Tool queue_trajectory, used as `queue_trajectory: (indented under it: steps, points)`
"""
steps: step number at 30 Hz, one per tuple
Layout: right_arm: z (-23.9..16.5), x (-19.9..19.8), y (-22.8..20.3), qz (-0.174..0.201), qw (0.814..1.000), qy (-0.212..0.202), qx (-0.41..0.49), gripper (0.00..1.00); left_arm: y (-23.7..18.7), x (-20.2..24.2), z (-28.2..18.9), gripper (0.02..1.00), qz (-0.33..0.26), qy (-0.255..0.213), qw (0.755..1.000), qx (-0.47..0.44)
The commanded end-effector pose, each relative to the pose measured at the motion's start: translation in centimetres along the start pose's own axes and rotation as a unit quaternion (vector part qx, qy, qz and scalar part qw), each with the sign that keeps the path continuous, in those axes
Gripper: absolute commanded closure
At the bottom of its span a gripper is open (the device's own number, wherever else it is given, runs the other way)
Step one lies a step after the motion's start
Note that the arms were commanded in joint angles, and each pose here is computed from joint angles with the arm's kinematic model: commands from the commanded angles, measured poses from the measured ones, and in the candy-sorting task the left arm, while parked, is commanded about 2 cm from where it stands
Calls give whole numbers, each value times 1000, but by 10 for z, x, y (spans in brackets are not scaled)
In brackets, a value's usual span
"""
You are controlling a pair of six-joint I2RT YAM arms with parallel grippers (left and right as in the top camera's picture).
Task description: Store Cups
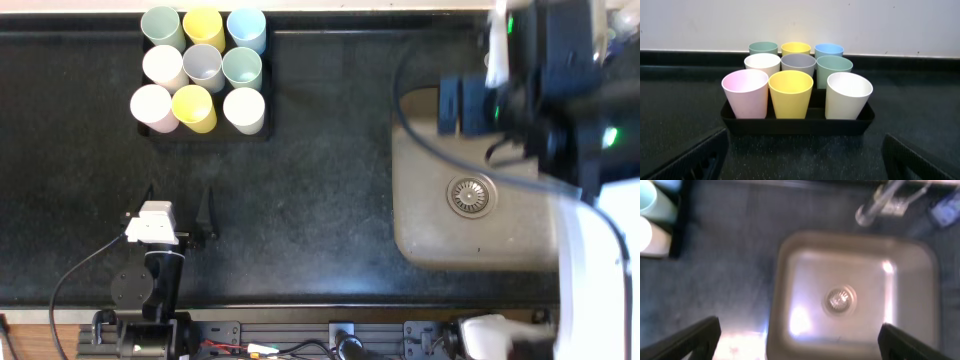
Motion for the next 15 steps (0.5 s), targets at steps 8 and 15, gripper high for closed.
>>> queue_trajectory:
  steps: [8,15]
  points:
    - [24,-21,-57,90,875,-16,-475,5,0,-1,0,20,-4,-3,1000,-3]
    - [50,-20,-92,86,853,-17,-515,3,0,-1,0,20,-3,-3,1000,-3]
Point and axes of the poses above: each gripper's point midway between its finger pads, its own z axis out along the fingers, its own x axis along the line the jaws close on, y = z × x, the point moved 3 cm from there along -z, back along the fingers, and after that the axes turned 1 degree about -z, right-handed, at the moved point
